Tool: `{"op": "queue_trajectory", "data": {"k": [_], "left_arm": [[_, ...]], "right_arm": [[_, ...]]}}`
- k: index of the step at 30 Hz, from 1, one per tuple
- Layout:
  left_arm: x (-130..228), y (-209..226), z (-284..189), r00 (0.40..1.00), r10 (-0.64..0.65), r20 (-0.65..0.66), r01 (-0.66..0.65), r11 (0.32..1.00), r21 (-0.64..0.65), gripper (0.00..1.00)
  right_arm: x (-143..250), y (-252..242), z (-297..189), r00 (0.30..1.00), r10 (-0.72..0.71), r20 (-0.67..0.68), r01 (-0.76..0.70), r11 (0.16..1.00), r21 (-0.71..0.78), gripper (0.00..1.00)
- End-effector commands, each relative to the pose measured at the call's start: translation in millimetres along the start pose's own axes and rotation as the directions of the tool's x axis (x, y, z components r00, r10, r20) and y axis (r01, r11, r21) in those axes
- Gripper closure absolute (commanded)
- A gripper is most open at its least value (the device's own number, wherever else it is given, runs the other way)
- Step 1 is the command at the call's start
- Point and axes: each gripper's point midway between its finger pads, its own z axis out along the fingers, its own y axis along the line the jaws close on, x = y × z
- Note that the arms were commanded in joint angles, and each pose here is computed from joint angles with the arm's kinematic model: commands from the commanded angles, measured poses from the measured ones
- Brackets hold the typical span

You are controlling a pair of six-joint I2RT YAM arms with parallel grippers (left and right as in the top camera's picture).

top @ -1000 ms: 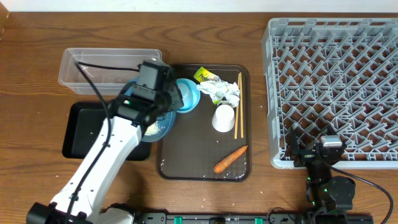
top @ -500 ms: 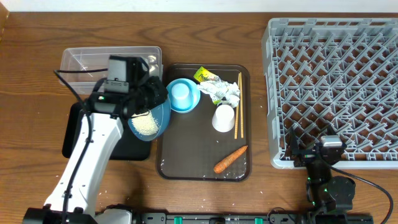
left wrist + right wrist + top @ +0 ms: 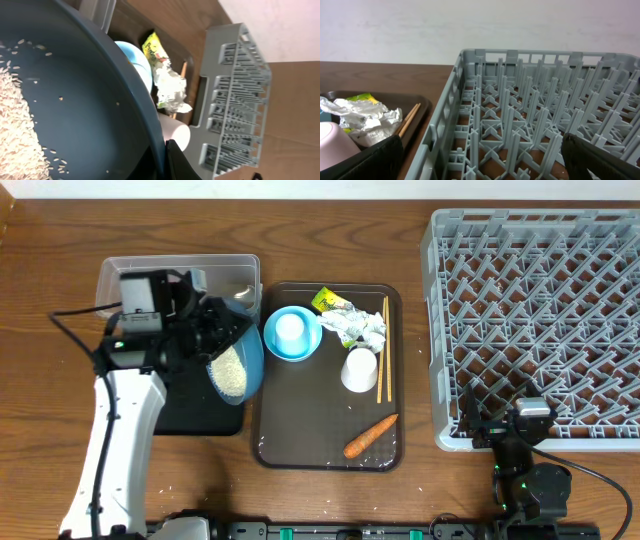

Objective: Sort waste into correct bins and load items into the dishwasher rack
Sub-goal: 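Tilt the blue plate with the left gripper to pour rice onto black tray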

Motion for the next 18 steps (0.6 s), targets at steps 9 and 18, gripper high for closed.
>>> {"op": "queue_trajectory", "data": {"k": [9, 18], "left_arm": [[-7, -18, -37, 0.999, 0.036, 0.013, -0.038, 0.986, 0.164, 0.94], [-6, 1, -38, 1.000, -0.019, 0.005, 0.018, 0.989, 0.147, 0.94]], "right_arm": [[1, -2, 0, 1.000, -0.014, -0.003, 0.014, 1.000, 0.008, 0.01], [1, -2, 0, 1.000, -0.014, -0.003, 0.014, 1.000, 0.008, 0.01]]}}
